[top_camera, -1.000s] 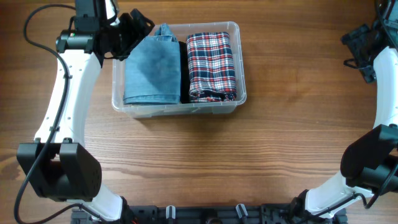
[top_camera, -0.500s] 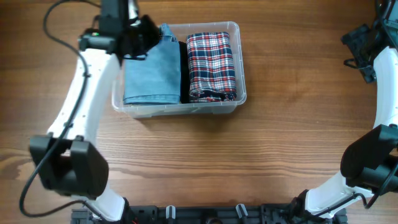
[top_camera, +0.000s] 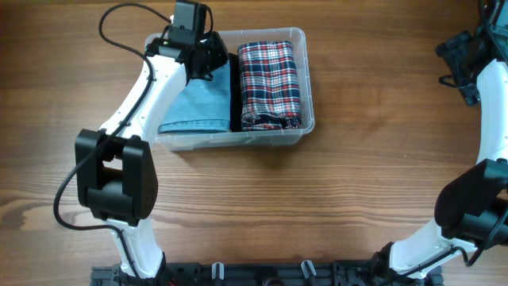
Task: Pack container
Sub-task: 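Press the jeans down into the bin with the left gripper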
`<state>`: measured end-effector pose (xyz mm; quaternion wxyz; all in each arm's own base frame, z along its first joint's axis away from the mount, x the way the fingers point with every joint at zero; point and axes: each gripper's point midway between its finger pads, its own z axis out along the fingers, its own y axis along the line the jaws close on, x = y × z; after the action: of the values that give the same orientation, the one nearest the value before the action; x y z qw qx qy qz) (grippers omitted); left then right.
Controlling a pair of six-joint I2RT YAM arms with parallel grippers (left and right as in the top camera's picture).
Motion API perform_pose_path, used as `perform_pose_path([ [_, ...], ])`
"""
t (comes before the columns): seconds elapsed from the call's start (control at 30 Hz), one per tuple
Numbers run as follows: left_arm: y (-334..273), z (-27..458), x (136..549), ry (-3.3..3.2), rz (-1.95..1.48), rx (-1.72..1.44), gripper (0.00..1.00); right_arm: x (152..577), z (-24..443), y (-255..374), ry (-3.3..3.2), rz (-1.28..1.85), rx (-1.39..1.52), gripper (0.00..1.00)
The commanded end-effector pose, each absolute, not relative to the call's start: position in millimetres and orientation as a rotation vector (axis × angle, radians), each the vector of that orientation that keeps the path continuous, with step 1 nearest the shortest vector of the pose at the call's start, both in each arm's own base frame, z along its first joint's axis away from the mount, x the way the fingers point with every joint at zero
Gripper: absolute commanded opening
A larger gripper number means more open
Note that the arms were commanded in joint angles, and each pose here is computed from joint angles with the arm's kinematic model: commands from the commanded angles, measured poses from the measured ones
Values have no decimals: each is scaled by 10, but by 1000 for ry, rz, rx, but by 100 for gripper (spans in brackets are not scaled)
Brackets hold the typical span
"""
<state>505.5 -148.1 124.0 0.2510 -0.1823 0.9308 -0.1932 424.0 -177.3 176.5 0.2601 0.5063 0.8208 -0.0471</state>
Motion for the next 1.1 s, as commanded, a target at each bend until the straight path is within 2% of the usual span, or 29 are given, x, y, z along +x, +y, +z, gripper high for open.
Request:
perform_pose_path([
  [0.0,-1336,1159,5122,2529,-433,-503,24,4256,1682,-1750,2237,-122,1382,100],
  [0.13,-1423,1315,5140,2502,-503,-452,24,4256,1682,-1750,2237,-122,1382,100],
  [0.33,-1478,1969,5081,2383,-565,-322,24,4256,1682,-1750,2237,-122,1382,100],
  [0.43,-1528,2369,4909,2335,-603,-227,31,4256,1682,-1750,2237,-122,1382,100],
  [0.5,-1522,2654,4707,2314,-628,-200,47,4256,1682,-1750,2237,-122,1382,100],
  [0.53,-1499,2756,4611,2310,-629,-199,68,4256,1682,-1750,2237,-122,1382,100],
  [0.57,-1471,2841,4512,2310,-628,-200,79,4256,1682,-1750,2237,-122,1382,100],
  [0.67,-1403,2999,4247,2327,-624,-205,100,4256,1682,-1750,2237,-122,1382,100],
  [0.83,-1307,3016,3850,2414,-602,-226,100,4256,1682,-1750,2237,-122,1382,100],
  [1.07,-1294,2965,3799,2444,-594,-234,100,4256,1682,-1750,2237,-122,1382,100],
])
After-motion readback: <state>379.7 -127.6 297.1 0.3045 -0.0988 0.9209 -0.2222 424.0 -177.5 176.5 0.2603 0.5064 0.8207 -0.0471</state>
